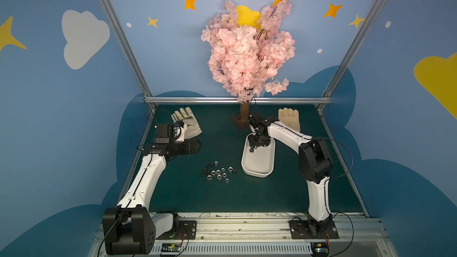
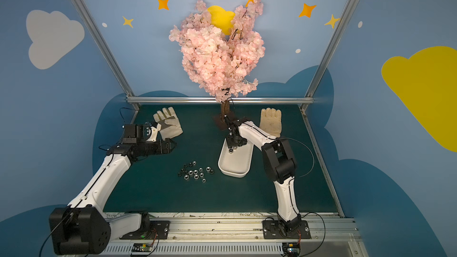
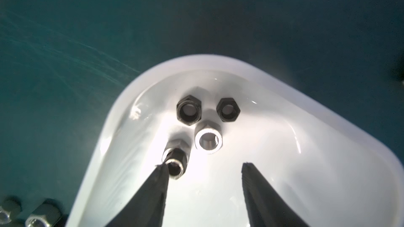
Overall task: Put the nuts on the desktop into the storage box
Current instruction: Place the nut in the storage box, then pick up the nut from the center of the board, then place the nut in the storage box, then pick up the nut from the center of the board.
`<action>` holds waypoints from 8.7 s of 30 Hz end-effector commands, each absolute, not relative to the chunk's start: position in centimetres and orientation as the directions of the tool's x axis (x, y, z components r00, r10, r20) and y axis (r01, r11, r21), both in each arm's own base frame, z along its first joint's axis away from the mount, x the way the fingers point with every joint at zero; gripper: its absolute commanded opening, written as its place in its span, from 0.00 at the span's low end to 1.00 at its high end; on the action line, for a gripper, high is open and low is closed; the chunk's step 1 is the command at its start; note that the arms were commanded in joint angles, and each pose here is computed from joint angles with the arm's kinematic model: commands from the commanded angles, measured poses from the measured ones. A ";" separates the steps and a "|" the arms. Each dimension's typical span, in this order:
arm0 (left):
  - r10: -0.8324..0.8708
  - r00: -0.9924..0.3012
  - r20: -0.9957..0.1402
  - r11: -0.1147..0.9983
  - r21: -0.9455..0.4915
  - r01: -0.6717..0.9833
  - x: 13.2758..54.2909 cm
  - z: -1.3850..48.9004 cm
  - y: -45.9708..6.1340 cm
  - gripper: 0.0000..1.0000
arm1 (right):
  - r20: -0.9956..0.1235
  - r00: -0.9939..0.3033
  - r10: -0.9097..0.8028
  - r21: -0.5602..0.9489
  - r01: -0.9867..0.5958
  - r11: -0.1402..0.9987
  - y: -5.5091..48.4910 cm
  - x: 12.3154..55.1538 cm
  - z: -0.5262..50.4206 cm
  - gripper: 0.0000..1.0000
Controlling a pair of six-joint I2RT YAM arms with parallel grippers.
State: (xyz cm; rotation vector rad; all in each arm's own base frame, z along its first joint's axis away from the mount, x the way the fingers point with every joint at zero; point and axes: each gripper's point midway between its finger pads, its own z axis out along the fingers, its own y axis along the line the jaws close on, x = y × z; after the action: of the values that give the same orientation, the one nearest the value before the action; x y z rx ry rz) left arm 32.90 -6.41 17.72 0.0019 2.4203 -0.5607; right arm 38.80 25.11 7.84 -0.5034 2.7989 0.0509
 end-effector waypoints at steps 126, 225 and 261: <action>-0.134 -0.772 -0.621 0.924 -0.360 0.130 32.9 17.9 -6.2 1.00 | -0.248 -0.915 -0.317 -0.008 -0.326 0.945 23.8 36.8 4.3 0.36; -0.138 -0.741 -0.657 0.942 -0.318 0.107 32.6 18.8 -5.2 1.00 | -0.197 -0.774 -0.601 0.073 -0.623 0.779 43.9 30.3 0.6 0.51; -0.153 -0.730 -0.666 0.944 -0.317 0.092 32.8 18.8 -5.0 1.00 | -0.386 -0.797 -0.465 0.111 -0.541 0.834 38.7 33.6 9.7 0.11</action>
State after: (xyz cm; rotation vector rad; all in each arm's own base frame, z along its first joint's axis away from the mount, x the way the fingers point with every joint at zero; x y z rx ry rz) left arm 32.73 -4.59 19.21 -0.0535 2.3508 -0.3951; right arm 31.70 38.96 3.99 -0.8545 2.7780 0.1888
